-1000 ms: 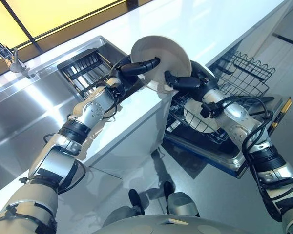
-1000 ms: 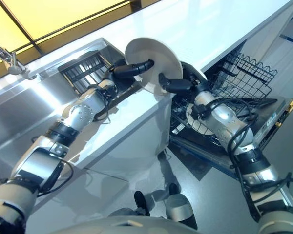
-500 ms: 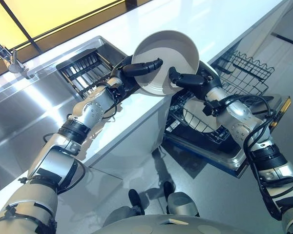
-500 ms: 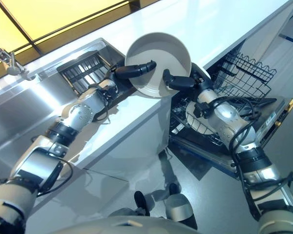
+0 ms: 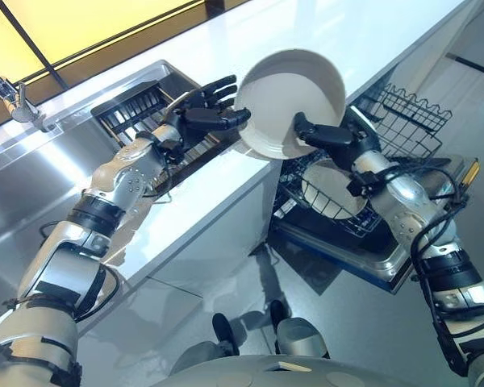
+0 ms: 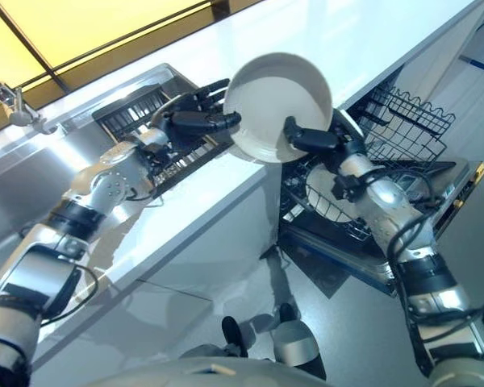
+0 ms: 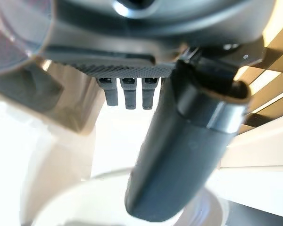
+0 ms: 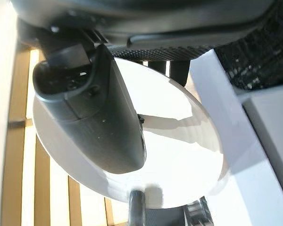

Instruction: Pick up plates and place into dishwasher.

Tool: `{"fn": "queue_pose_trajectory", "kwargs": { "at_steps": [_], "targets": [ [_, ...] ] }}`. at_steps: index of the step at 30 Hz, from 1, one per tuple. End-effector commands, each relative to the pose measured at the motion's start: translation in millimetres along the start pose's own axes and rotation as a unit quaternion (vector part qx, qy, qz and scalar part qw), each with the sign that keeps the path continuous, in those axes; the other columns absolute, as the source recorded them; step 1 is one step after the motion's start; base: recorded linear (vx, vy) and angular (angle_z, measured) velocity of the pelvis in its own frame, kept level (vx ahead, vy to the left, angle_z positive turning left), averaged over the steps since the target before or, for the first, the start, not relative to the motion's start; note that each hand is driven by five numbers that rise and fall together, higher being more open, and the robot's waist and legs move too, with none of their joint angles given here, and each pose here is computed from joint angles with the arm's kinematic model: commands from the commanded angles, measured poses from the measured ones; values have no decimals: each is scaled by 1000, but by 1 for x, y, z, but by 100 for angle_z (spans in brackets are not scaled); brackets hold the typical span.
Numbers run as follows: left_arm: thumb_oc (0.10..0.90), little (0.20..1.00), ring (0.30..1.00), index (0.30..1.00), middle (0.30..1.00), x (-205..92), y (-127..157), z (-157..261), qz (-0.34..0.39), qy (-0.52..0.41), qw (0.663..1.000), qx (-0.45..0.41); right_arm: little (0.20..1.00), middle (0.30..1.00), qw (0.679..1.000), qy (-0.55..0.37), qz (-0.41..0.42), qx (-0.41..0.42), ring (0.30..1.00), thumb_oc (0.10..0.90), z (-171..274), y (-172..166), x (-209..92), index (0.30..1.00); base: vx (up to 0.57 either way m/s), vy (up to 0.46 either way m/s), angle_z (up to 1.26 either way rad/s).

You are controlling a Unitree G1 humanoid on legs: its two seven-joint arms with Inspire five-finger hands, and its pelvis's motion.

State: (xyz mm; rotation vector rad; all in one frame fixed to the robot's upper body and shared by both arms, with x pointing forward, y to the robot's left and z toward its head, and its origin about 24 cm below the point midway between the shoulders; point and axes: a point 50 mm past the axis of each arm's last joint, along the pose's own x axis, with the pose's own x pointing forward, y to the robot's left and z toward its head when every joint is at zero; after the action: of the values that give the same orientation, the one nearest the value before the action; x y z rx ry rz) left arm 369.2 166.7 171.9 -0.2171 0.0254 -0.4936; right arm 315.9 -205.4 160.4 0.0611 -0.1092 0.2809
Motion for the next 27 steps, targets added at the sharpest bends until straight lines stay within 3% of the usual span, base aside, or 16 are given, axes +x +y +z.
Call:
{"fn": "queue_pose_trajectory", "kwargs": {
  "at_steps": [1,10,17,27],
  "targets": [
    [800,900,900,900,900,-11,20,30,2,-95,995,-18,200,300,982,-182,-21,-36,300,100,69,-16,-9,300,14,4,-3],
    [800,900,900,900,900,-21,28,18,-14,-98,994,-53,200,300,968,-215,-106,-80,300,100,88,-46,-21,300,4,2,-1],
    [800,900,900,900,900,-22,17,0,-38,-88,993,-65,200,300,907,-240,-274,-212,300,100,109,-90,-51,300,0,0,0],
    [800,900,900,900,900,-23,3,-17,-81,-68,991,-82,200,300,829,-107,-396,-379,300,100,112,-144,-69,300,20,-18,0]
  ]
}}
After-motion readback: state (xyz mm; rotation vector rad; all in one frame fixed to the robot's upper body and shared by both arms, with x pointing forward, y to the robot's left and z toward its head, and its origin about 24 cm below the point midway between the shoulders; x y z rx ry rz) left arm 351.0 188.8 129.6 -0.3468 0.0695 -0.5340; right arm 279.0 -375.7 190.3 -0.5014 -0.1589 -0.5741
